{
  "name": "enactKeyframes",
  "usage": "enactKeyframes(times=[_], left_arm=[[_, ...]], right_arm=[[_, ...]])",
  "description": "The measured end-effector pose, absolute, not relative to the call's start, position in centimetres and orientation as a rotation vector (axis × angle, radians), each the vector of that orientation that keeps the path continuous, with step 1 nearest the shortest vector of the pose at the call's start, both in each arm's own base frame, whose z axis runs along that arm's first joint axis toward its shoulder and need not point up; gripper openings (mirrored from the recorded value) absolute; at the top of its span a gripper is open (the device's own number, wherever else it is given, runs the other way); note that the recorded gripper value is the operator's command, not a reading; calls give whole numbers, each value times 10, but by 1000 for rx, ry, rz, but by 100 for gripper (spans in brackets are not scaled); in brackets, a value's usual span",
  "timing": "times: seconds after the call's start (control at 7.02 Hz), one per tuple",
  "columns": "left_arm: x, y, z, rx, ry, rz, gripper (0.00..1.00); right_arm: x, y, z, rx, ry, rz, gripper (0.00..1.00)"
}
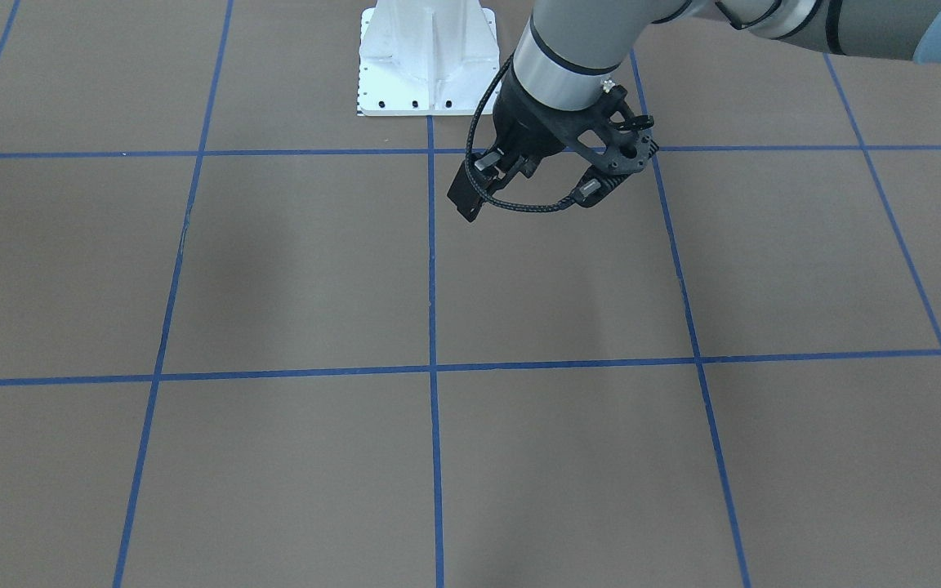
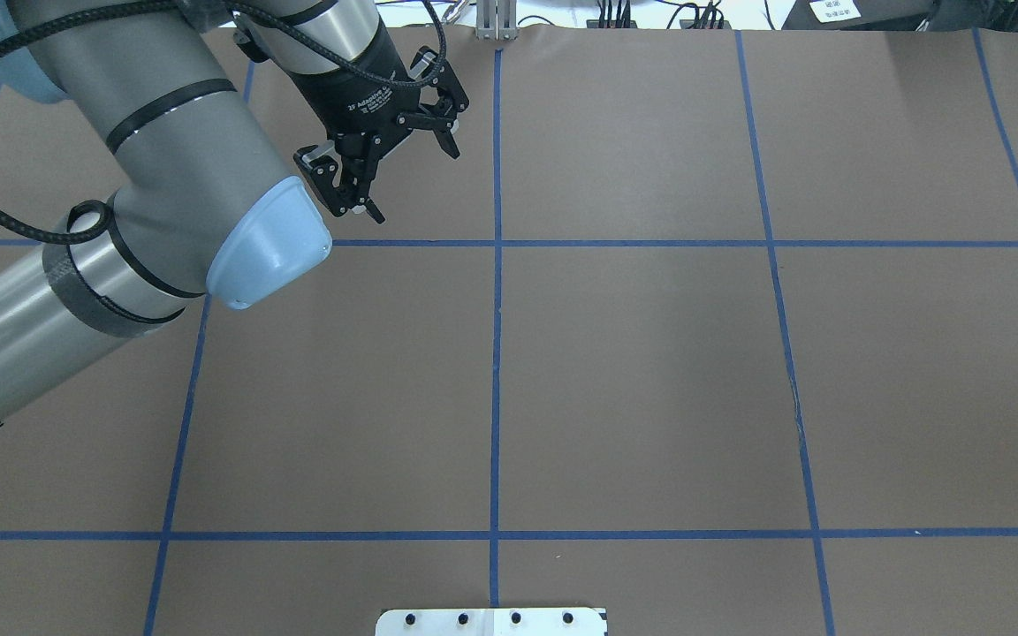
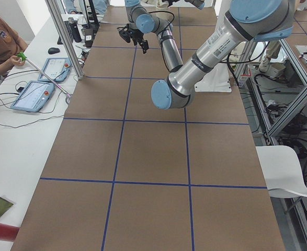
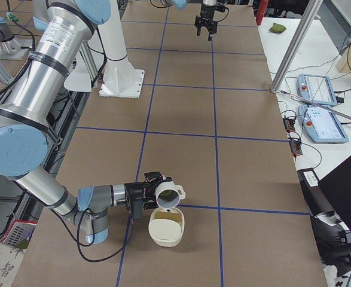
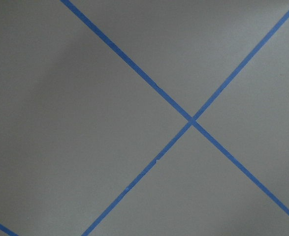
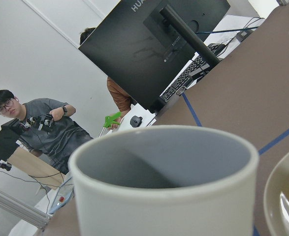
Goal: Left arm hands cup to right arm to dump lemon
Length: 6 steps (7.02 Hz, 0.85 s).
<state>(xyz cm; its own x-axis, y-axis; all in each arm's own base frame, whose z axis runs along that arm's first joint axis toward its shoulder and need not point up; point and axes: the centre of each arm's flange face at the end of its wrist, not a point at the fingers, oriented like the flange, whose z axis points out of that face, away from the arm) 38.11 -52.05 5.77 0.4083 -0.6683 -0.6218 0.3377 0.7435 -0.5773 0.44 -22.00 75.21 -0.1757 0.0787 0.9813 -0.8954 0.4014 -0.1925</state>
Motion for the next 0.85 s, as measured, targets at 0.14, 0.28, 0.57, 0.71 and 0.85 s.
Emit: enactKeyframes(times=[0.14,0.28,0.57,0.71,0.85], left_arm=[[381,-521,58,-392,956,-654,100],[381,-521,57,-391,956,-655,100],[381,-521,57,-386,956,-656,100],[380,-521,57,-385,958,-656,100],[379,-521,56,-384,959,-656,100]], right_arm=[[6,-219,753,722,-1529,1092,11],[6,-219,753,669,-1573,1146,11],[4,-220,753,583,-1637,1234,11],[3,-222,753,544,-1665,1275,11],[3,-222,753,488,-1698,1329,12]])
